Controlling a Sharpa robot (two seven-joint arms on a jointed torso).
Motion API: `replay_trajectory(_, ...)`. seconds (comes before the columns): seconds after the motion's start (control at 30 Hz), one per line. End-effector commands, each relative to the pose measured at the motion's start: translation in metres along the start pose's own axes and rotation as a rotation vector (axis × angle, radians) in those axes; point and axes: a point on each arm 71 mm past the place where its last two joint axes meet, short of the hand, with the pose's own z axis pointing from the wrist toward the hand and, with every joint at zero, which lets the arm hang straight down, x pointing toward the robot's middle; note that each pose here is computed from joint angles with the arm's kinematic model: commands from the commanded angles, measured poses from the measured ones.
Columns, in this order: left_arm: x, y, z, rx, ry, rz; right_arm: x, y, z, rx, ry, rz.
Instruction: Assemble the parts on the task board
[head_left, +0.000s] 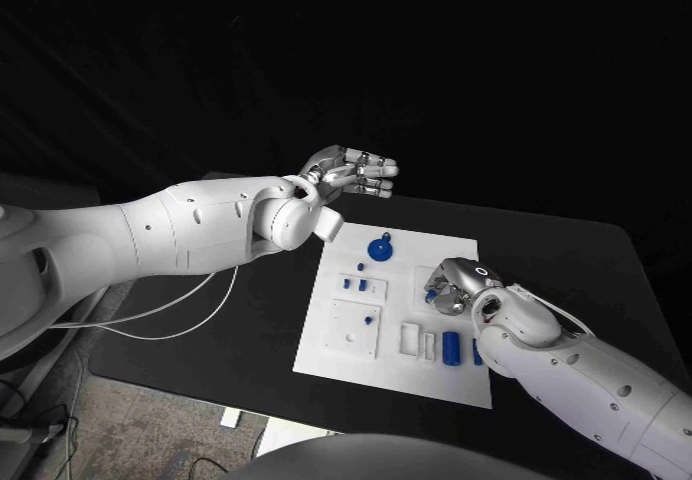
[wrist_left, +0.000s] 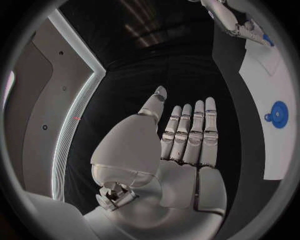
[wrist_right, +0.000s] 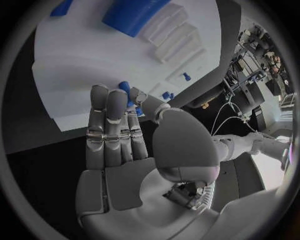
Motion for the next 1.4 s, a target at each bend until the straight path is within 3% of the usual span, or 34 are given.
replay_trajectory(0.03, 0.0006, -0.0019, 0.0006, 0.016, -0.001, -0.004, -0.003, 0.004, -0.002, -0.005, -0.043, 0.002)
replay_trajectory(0.4, -0.0048, -0.0021, 0.0004, 0.022, -0.018, 0.001, -0.04, 0.024, -0.012, -0.063, -0.161, 0.065)
replay_trajectory(0.63, -0.0047, -0.0019, 0.0013, 0.023, -0.018, 0.0, -0.047, 0.045, -0.021, -0.119, -0.174, 0.102)
replay_trajectory(1.0, -0.003, -0.0014, 0.0038, 0.023, -0.017, -0.001, -0.011, 0.088, -0.032, -0.242, -0.066, 0.127)
replay_trajectory(1.4, -0.0008, -0.0003, 0.0064, 0.02, -0.012, -0.003, 0.02, 0.125, -0.04, -0.347, 0.003, 0.11)
